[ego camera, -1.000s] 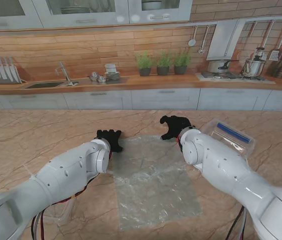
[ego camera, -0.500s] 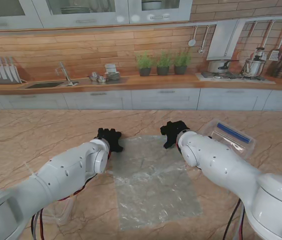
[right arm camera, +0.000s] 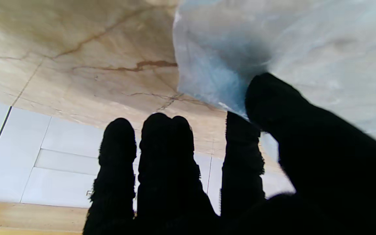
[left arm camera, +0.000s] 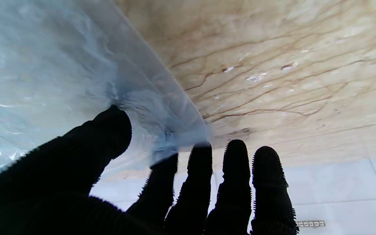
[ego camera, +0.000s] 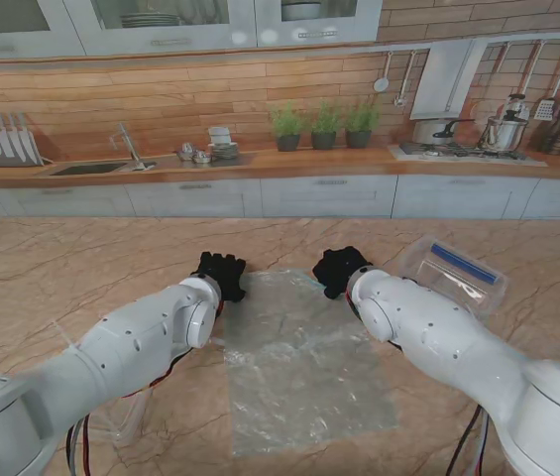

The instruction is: Fold the bubble film and place it into the plastic crate

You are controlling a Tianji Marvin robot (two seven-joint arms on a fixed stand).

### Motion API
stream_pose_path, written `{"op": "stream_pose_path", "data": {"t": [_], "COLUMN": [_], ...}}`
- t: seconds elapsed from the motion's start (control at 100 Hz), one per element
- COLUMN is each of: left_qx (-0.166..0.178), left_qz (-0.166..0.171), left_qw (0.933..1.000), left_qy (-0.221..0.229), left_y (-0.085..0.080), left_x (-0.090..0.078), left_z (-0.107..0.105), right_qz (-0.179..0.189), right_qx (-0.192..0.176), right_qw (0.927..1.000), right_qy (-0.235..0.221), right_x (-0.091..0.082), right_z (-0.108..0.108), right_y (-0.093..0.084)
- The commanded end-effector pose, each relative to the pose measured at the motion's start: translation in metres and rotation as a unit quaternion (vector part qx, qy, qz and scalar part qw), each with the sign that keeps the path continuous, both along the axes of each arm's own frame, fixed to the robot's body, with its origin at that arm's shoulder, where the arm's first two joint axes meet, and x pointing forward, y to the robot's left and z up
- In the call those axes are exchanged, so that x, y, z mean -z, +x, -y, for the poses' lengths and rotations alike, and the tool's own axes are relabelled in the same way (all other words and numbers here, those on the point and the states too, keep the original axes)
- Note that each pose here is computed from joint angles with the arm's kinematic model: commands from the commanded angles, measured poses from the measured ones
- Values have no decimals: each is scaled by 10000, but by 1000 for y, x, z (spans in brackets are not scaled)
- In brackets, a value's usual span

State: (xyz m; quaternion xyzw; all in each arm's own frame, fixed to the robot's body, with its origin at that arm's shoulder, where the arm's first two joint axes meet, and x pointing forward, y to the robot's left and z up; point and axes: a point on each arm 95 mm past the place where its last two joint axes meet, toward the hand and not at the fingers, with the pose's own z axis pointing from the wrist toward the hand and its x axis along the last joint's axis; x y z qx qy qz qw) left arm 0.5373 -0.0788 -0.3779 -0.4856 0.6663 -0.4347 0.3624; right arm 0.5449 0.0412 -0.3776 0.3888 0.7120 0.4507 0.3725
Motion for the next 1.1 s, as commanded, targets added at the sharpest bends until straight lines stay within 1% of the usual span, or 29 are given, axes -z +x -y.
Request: {"op": "stream_pose_path", "data": {"t": [0.0, 0.11, 0.21, 0.34, 0.43, 0.59, 0.85, 0.98, 1.09], "left_qx": [-47, -38, -27, -130, -240, -341, -273, -383, -476], "left_qz": [-374, -320, -343, -142, -43, 127, 282, 308, 459], "left_qw": [9992, 9995, 9993, 9987, 9971, 9941, 9894, 9852, 9815], "left_qy": [117, -28, -176, -471, -725, -1026, -1401, -1643, -1799], "left_y": [-20, -21, -22, -23, -25, -24, -19, -17, -15], "left_x": [34, 32, 29, 27, 23, 16, 6, -2, -12], "left_z": [-11, -12, -13, -13, -12, -11, -7, -5, -6], "right_qz": [-131, -2, 102, 193, 276, 404, 453, 416, 483], "right_qx": [1, 62, 124, 213, 246, 314, 443, 511, 553], "right_qw": [9999, 10000, 9997, 9990, 9983, 9962, 9901, 9860, 9819], "right_qy": [-97, 59, 170, 328, 449, 706, 1255, 1535, 1747], "right_x": [14, 8, 3, -1, -5, -15, -29, -37, -44], "right_z": [8, 12, 15, 17, 18, 18, 11, 7, 5], "right_y": [-11, -14, -15, -17, -18, -19, -20, -21, -21]}}
